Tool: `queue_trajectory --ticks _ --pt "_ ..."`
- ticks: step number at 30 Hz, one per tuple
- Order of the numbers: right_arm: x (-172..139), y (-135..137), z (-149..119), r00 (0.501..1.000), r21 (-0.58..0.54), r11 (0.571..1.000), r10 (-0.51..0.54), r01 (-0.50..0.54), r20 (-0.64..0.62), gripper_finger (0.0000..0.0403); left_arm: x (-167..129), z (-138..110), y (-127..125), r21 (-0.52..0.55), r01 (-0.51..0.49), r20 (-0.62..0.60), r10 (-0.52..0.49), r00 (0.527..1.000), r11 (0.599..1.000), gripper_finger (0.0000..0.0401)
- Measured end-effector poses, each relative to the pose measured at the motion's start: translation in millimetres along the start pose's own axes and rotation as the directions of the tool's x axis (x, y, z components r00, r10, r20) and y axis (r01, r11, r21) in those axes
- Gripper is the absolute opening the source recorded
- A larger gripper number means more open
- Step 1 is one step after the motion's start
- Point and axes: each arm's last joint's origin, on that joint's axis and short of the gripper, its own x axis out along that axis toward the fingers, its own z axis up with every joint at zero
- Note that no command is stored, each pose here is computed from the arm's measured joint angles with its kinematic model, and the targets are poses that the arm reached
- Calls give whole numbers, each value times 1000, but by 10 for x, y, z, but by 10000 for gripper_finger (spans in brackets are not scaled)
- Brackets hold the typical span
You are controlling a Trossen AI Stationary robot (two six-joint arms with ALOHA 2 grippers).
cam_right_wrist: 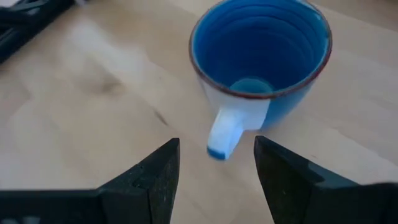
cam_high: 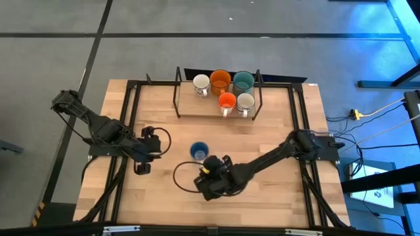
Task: Place coffee mugs
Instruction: Put the blue-white mug on the shelf
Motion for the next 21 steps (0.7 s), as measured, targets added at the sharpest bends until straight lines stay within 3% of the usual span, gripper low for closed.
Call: queue_trajectory --ticks 6,21 --pt "219 62 -76 1000 87 996 -21 20 8 193 -1 3 -1 47 1 3 -1 1000 999 98" --pt "536 82 -644 926 32 993 -119 115 358 193 0 2 -2 157 3 1 -3 1000 988 98"
